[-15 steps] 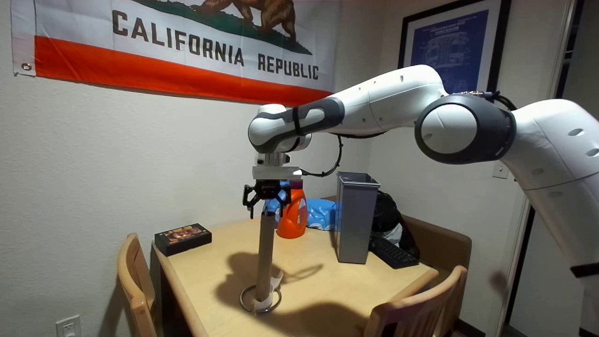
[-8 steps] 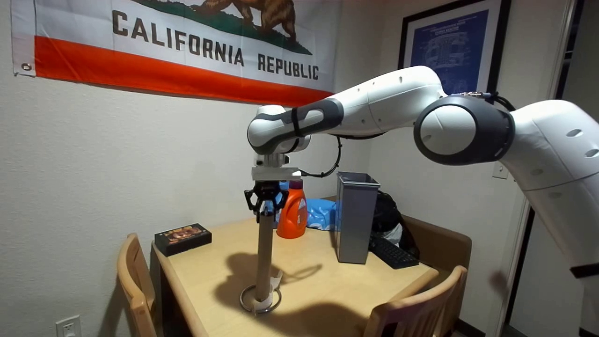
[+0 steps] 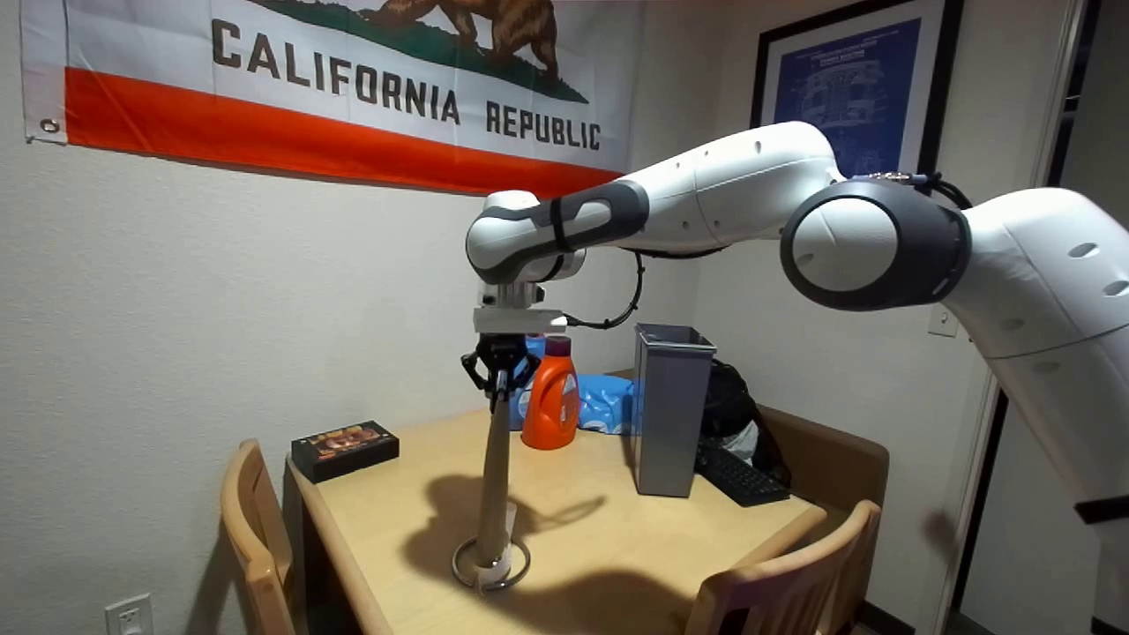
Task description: Take the paper towel core from the paper towel stand and put it in the gray bin
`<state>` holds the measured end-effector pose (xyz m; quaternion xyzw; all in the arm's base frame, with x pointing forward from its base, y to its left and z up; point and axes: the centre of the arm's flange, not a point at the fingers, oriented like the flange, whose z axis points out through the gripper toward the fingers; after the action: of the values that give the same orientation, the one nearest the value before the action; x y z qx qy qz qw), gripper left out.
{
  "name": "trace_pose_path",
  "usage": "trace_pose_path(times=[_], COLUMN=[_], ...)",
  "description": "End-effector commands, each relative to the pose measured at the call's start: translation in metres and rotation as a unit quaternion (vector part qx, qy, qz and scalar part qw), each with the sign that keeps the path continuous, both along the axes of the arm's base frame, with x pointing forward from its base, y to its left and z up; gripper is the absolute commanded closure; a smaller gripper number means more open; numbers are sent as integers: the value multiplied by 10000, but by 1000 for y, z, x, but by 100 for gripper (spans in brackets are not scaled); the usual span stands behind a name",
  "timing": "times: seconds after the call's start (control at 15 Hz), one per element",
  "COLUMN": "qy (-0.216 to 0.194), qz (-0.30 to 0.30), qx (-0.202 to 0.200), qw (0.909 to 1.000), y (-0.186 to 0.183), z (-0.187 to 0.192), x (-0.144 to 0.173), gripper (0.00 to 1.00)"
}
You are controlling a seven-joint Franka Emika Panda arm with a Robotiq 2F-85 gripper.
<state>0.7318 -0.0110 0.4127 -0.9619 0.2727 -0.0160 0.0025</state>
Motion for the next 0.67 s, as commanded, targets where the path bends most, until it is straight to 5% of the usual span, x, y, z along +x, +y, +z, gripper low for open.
trace_pose_path(times=[0.0,0.33,0.6], qy=[-63,-175,-282], qz=[33,49,67], qx=[-31,0,19], qw=[10000,9998,9996], y=[-4,-8,-10], z=[18,34,48], x=[-5,-12,-15], gripper=[77,66,79])
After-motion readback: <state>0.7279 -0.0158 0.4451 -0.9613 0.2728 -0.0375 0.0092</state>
